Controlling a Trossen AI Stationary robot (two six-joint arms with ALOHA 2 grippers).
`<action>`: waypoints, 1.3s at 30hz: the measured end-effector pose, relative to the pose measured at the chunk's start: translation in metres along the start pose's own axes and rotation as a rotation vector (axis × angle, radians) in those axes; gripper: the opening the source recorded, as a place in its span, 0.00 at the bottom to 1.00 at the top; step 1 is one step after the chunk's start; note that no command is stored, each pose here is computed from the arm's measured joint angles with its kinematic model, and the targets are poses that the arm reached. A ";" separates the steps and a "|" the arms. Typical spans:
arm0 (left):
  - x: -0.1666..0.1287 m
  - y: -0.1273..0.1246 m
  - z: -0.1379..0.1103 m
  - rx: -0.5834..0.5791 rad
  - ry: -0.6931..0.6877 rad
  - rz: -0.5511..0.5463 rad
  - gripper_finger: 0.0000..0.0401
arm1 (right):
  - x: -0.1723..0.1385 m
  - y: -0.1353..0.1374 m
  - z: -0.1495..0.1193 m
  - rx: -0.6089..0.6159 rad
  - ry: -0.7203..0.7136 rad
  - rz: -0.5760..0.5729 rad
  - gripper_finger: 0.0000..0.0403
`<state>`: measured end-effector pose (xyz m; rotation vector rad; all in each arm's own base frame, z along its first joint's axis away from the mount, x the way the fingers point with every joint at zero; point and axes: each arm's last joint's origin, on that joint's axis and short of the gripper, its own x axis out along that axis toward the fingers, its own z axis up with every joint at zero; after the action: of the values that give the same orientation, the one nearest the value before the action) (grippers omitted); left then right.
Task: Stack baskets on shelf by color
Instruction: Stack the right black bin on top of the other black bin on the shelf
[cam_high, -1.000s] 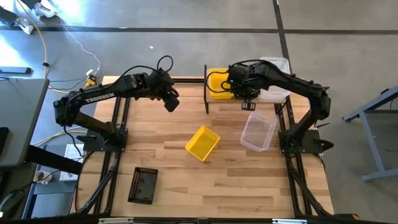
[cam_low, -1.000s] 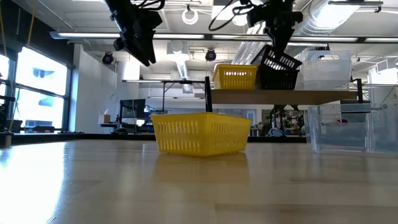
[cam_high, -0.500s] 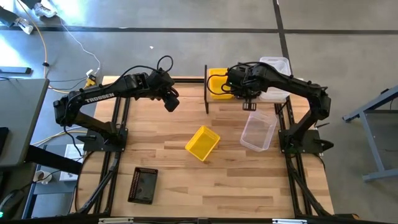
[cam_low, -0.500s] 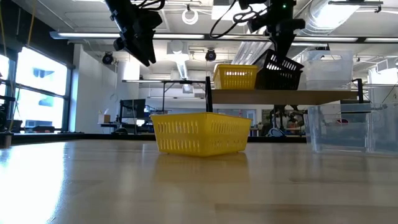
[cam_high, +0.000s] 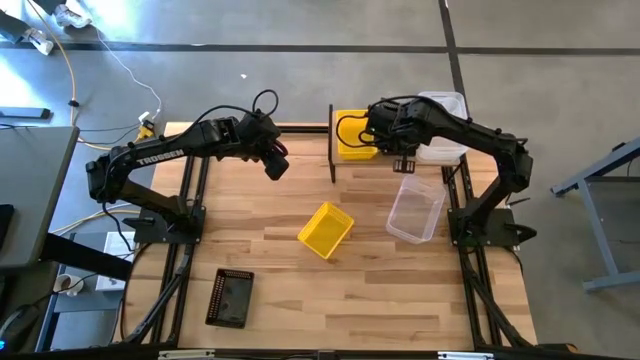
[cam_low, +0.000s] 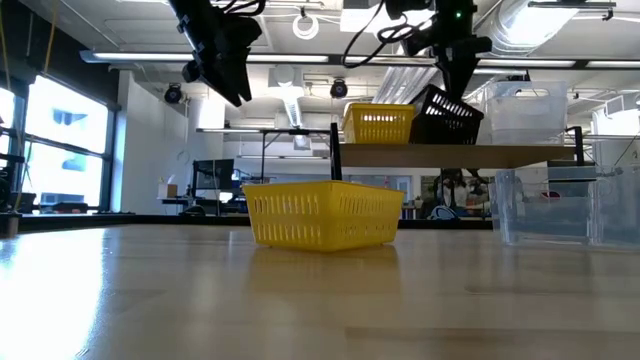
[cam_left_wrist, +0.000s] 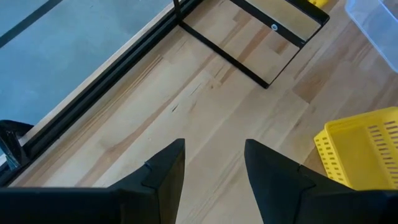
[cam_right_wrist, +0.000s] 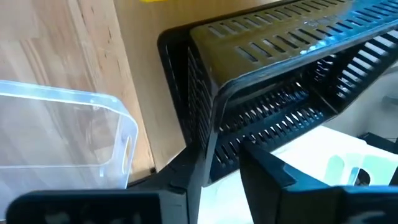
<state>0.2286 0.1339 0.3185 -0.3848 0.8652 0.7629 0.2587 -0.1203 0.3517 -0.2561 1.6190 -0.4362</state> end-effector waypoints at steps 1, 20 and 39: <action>0.000 0.000 0.000 0.000 0.000 0.000 0.39 | 0.000 0.000 0.000 0.001 0.000 0.000 0.23; 0.000 0.000 0.001 -0.002 -0.009 0.002 0.39 | -0.054 -0.023 -0.006 0.406 -0.250 0.136 0.23; 0.000 -0.001 0.003 0.126 -0.032 -0.001 0.39 | -0.030 -0.071 -0.018 1.100 -0.229 0.452 0.28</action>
<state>0.2306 0.1353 0.3205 -0.2611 0.8781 0.7081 0.2372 -0.1694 0.4097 0.8402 0.9759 -0.8310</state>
